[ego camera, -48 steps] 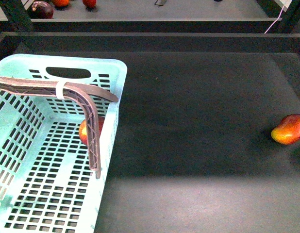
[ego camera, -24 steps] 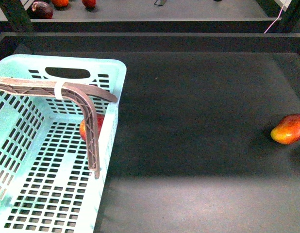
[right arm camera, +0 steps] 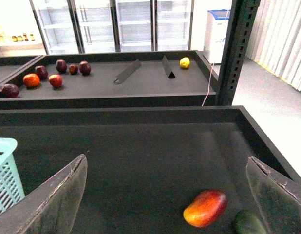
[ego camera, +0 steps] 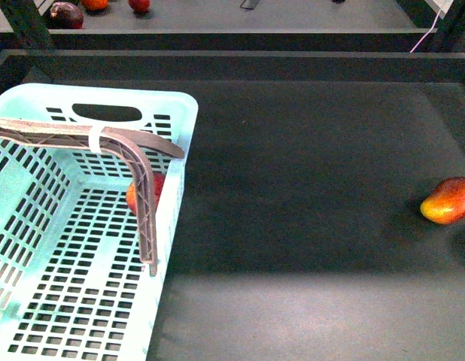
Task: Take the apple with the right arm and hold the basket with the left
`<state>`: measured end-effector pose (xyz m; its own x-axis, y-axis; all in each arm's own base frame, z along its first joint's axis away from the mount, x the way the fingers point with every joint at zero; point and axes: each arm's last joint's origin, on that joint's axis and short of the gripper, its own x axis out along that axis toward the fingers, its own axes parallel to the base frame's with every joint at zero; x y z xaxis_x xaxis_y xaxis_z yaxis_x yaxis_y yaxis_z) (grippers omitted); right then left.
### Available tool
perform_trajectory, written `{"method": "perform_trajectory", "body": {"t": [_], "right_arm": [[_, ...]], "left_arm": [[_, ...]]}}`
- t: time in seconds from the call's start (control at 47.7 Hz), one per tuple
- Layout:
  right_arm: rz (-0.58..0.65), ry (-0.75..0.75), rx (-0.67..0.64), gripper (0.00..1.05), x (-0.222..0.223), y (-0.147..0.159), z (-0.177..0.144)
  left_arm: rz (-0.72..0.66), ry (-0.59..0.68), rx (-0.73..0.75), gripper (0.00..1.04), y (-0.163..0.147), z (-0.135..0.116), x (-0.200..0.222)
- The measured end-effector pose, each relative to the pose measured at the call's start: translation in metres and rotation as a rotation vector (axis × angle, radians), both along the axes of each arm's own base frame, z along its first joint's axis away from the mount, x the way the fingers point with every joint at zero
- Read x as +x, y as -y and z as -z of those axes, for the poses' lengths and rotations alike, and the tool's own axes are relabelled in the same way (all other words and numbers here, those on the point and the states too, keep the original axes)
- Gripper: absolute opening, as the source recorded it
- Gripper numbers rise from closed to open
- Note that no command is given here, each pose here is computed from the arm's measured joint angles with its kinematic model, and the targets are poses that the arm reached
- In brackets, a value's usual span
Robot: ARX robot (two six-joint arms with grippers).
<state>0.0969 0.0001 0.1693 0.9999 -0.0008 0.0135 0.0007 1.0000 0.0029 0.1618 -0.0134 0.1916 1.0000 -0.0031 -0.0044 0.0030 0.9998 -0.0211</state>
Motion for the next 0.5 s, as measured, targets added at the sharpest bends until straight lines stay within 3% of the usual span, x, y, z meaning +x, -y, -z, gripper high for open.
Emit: {"method": "perform_trajectory", "body": {"t": [0.503], "right_arm": [[0.000, 0.000, 0.000, 0.96, 0.000, 0.000, 0.000]], "left_arm": [[0.001, 0.000, 0.008, 0.03, -0.013, 0.016, -0.029]]}}
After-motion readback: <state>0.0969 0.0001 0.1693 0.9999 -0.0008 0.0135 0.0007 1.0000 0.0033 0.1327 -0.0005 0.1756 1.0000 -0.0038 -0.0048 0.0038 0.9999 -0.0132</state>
